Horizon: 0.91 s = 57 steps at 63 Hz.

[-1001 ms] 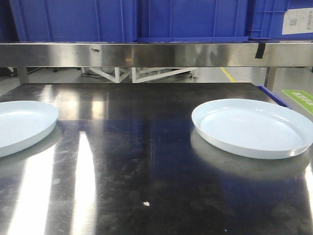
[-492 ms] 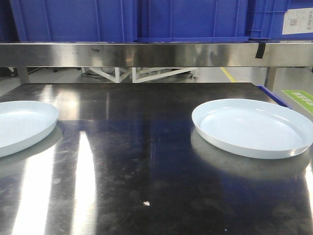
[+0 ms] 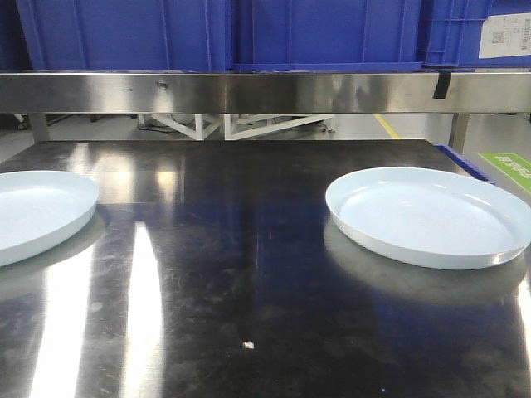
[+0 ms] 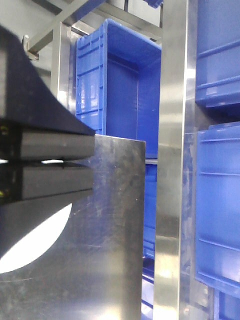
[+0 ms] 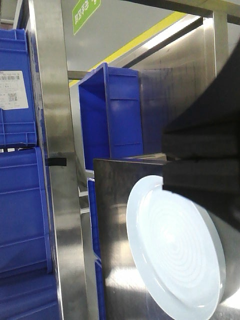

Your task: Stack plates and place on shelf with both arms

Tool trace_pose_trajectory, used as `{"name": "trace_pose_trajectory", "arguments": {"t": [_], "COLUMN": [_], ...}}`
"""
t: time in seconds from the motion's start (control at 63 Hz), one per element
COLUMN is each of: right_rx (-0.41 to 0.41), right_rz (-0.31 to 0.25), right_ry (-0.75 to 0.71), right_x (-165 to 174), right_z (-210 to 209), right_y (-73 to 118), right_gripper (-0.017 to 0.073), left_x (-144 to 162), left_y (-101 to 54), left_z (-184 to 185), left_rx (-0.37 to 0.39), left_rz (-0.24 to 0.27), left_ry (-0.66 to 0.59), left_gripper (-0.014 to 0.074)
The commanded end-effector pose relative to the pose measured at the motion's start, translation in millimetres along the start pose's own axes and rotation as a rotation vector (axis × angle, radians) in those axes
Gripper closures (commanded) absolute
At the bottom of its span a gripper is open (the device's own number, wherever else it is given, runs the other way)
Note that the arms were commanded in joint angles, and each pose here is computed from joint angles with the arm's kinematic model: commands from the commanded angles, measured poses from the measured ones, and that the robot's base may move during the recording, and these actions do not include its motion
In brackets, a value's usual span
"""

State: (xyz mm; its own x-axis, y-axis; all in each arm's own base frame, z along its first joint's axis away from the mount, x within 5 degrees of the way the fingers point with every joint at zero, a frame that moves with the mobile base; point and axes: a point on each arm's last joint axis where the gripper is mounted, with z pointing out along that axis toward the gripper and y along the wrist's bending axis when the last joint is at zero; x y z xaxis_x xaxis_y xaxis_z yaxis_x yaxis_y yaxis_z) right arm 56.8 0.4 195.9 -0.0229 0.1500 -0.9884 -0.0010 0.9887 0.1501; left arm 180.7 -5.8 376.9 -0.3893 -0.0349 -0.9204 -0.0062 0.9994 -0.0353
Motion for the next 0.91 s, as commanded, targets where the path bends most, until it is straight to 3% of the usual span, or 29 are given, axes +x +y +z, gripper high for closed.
{"name": "trace_pose_trajectory", "arguments": {"t": [0.0, 0.318, 0.508, 0.89], "right_rx": [-0.01, -0.01, -0.01, -0.009], "right_rz": [-0.011, -0.011, -0.011, -0.017], "right_ry": [-0.128, -0.128, -0.128, -0.128], "right_x": [-14.7, -14.7, -14.7, -14.7], "right_z": [-3.1, -3.1, -3.1, -3.1], "right_y": [1.6, 1.6, 1.6, 1.6], "right_gripper": [0.0511, 0.0511, 0.0511, 0.0511], "left_x": [-19.3, -19.1, -18.9, -18.9], "left_y": [-1.5, -1.5, -3.3, -3.4], "left_z": [-5.6, -5.6, -5.6, -5.6], "left_rx": [0.018, 0.018, 0.041, 0.041], "left_rz": [-0.012, -0.012, -0.057, -0.059], "left_ry": [-0.127, -0.125, -0.122, -0.122], "left_gripper": [0.0505, 0.0505, 0.0505, 0.0505]}}
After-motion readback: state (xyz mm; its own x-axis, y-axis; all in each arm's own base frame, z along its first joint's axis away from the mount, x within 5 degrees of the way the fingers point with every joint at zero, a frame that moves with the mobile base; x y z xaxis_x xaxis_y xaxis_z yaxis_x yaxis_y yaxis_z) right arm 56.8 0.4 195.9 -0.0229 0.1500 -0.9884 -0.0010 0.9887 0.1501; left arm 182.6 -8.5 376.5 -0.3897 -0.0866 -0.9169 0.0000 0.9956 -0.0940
